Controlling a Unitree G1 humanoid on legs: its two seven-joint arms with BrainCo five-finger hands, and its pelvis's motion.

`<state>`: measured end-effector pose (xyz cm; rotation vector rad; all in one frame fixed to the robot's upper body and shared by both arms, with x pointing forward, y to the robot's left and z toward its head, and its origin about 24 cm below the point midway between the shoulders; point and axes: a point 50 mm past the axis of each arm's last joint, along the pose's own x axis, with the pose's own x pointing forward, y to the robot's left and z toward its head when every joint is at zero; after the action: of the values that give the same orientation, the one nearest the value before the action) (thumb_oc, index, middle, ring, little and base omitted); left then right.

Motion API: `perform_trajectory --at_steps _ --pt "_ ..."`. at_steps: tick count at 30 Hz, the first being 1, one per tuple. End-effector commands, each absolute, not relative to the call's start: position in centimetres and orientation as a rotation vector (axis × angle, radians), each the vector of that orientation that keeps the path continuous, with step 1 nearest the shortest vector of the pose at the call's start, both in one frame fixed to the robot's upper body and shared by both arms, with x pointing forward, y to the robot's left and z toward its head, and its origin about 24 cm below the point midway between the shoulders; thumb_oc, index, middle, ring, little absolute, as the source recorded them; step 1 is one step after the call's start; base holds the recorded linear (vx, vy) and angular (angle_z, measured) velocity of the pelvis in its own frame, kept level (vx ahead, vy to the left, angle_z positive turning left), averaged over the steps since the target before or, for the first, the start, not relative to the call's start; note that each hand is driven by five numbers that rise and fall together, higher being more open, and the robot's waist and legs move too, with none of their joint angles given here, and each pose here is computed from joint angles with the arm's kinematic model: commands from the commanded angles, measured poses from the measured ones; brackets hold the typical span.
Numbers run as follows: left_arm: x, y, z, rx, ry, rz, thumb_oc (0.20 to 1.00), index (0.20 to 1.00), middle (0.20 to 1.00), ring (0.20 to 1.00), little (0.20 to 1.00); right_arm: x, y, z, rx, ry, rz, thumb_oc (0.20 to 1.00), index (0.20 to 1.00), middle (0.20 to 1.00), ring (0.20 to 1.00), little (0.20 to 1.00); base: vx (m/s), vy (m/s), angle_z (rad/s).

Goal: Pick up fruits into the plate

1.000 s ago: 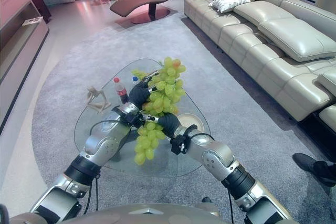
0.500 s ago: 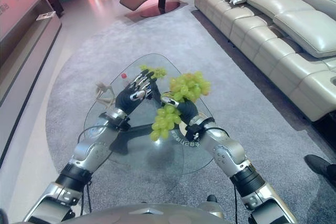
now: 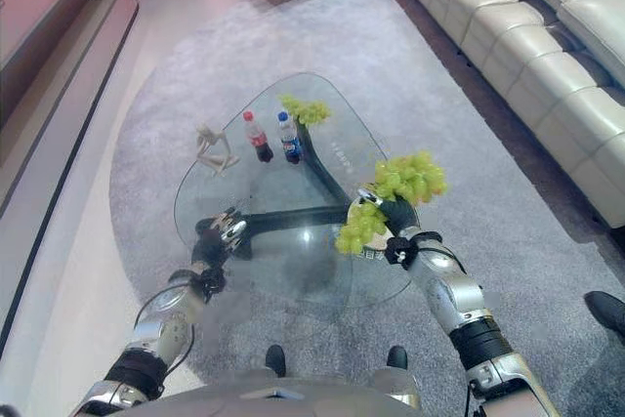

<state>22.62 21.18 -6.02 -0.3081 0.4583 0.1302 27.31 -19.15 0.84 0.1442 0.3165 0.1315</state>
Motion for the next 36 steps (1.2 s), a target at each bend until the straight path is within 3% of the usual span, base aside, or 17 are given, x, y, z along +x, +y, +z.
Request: perform_trajectory --at_steps 1,8,11,16,20,36 --pt "24.9 23.1 -4.6 -0.216 0.402 0.185 1.0 1.0 1.0 1.0 1.0 30.9 -20.4 6.2 0.07 0.061 0.068 0.2 0.2 0.2 0.2 0.2 -0.18 -0.067 0.2" --pt "22.0 24.8 -8.6 -0.113 0.644 0.254 1.0 1.0 1.0 1.0 1.0 33.2 -25.7 6.4 -0.284 0.146 -0.13 0.2 0.2 0.2 0.2 0.2 -0.05 -0.053 0.12" --pt "19.6 26.3 -10.4 0.18 0.814 0.212 1.0 1.0 1.0 1.0 1.0 33.8 -28.5 7.5 -0.437 0.176 -0.205 0.2 0.2 0.2 0.2 0.2 -0.06 -0.038 0.09" --pt "19.1 26.9 -10.7 0.291 0.853 0.186 1.0 1.0 1.0 1.0 1.0 34.8 -30.7 10.1 -0.573 0.168 -0.264 0.2 0.2 0.2 0.2 0.2 -0.08 0.006 0.1" --pt "20.2 27.1 -9.7 0.726 0.763 0.023 1.0 1.0 1.0 1.0 1.0 35.2 -32.6 12.0 -0.712 0.21 -0.314 0.2 0.2 0.2 0.2 0.2 -0.05 -0.007 0.1" --pt "18.8 25.5 -10.9 0.639 0.811 -0.044 1.0 1.0 1.0 1.0 1.0 36.5 -35.9 22.1 -1.13 0.14 -0.633 0.2 0.2 0.2 0.2 0.2 -0.02 0.023 0.04"
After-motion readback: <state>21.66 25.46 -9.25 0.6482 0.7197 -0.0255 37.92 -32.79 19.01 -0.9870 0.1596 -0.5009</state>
